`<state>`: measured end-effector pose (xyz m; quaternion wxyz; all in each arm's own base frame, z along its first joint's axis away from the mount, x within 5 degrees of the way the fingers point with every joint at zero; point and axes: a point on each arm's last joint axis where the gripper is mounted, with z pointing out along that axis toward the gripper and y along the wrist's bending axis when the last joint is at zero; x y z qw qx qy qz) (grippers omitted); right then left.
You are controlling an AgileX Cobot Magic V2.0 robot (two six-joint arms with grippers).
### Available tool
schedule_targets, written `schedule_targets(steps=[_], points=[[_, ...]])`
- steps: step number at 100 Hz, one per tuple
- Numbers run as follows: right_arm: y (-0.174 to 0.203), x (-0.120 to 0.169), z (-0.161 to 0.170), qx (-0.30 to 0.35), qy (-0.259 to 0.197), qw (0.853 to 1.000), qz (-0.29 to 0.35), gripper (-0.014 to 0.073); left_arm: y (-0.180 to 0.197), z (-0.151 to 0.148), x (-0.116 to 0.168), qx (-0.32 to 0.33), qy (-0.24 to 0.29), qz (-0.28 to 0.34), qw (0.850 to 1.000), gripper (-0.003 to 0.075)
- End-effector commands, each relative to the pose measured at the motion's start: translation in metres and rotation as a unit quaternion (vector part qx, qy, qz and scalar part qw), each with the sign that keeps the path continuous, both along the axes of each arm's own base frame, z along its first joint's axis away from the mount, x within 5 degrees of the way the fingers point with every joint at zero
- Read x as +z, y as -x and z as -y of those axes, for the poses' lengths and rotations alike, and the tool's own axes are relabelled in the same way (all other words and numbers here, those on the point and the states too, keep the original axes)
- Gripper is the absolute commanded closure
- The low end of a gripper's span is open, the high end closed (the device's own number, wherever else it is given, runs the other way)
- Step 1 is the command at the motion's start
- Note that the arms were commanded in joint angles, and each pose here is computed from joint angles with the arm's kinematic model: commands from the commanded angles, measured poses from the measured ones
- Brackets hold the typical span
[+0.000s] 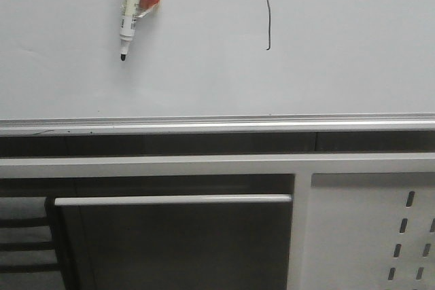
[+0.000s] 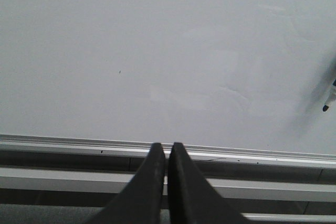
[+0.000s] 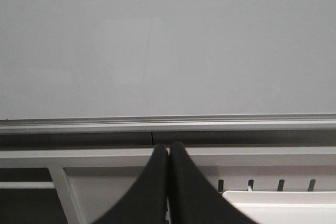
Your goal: Write number 1 on whiteboard
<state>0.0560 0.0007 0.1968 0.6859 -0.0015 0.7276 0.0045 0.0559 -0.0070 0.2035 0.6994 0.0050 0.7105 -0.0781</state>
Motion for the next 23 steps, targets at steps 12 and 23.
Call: schedule_targets(steps=[12,23], points=[[0.0001,-0.0008,0.0005,-0.004,0.004,0.999,0.033,0.0648,-0.0001,-0.0008,-0.0071,0.005,0.009,0.022,1.000,0.0741],[0.0001,-0.0008,0.0005,-0.004,0.004,0.999,0.033,0.0648,-0.0001,-0.0008,-0.0071,0.005,0.009,0.022,1.000,0.0741]])
